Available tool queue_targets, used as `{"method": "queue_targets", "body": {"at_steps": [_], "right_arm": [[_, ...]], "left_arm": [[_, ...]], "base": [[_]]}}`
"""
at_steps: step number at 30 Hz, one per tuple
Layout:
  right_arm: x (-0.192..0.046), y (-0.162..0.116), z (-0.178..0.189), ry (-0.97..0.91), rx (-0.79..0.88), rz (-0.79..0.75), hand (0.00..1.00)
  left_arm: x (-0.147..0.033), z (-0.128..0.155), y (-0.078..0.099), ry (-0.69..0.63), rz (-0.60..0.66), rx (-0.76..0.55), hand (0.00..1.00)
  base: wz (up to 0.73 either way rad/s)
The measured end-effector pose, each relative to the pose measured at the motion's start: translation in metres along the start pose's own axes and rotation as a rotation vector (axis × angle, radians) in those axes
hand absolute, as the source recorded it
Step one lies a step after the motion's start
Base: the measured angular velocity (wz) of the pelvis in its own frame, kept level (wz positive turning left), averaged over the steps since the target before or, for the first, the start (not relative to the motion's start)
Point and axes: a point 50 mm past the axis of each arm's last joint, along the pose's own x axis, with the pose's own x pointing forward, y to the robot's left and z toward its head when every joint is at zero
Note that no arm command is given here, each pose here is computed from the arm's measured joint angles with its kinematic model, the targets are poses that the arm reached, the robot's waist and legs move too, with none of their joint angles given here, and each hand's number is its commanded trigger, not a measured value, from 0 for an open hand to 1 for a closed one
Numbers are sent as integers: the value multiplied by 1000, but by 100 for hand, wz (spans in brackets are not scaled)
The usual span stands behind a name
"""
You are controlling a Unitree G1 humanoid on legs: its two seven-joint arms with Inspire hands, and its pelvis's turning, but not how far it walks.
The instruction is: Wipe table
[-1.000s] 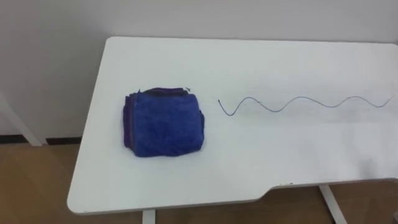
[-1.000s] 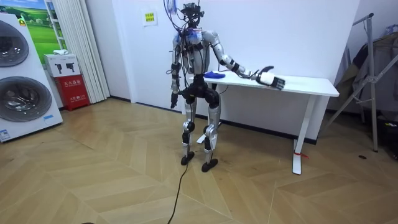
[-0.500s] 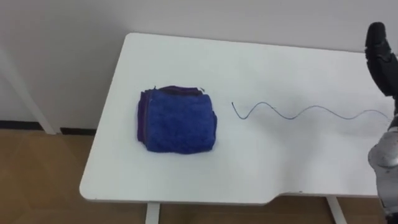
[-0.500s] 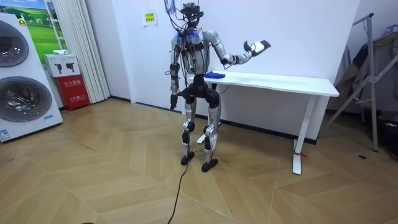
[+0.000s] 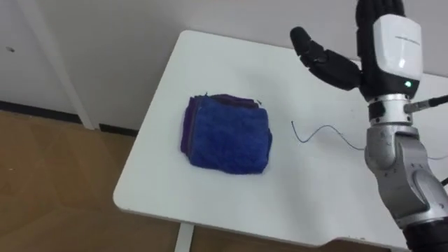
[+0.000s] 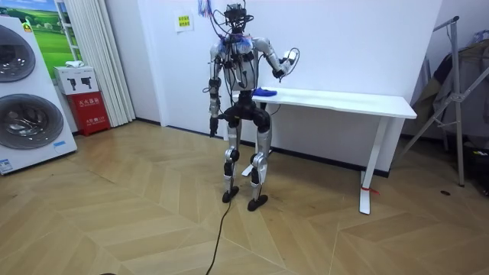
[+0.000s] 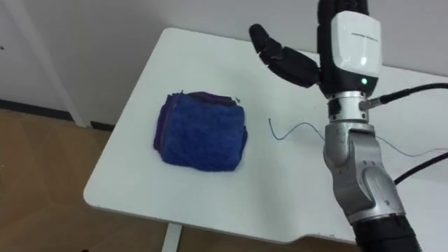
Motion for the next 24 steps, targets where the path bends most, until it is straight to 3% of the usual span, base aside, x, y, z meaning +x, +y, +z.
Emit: {"method": "queue_targets", "body": {"at_steps": [12, 19, 24], "right_arm": [[-18, 41, 38, -162, -58, 260, 0], [-45, 83, 28, -136, -100, 523, 0], [-53, 91, 27, -122, -111, 587, 0]], "left_arm": [[-1, 5, -5, -30, -5, 50, 0], [0, 11, -7, -51, -6, 43, 0], [0, 10, -5, -49, 14, 46, 0]], "base": [[6], [12], [-2]]}}
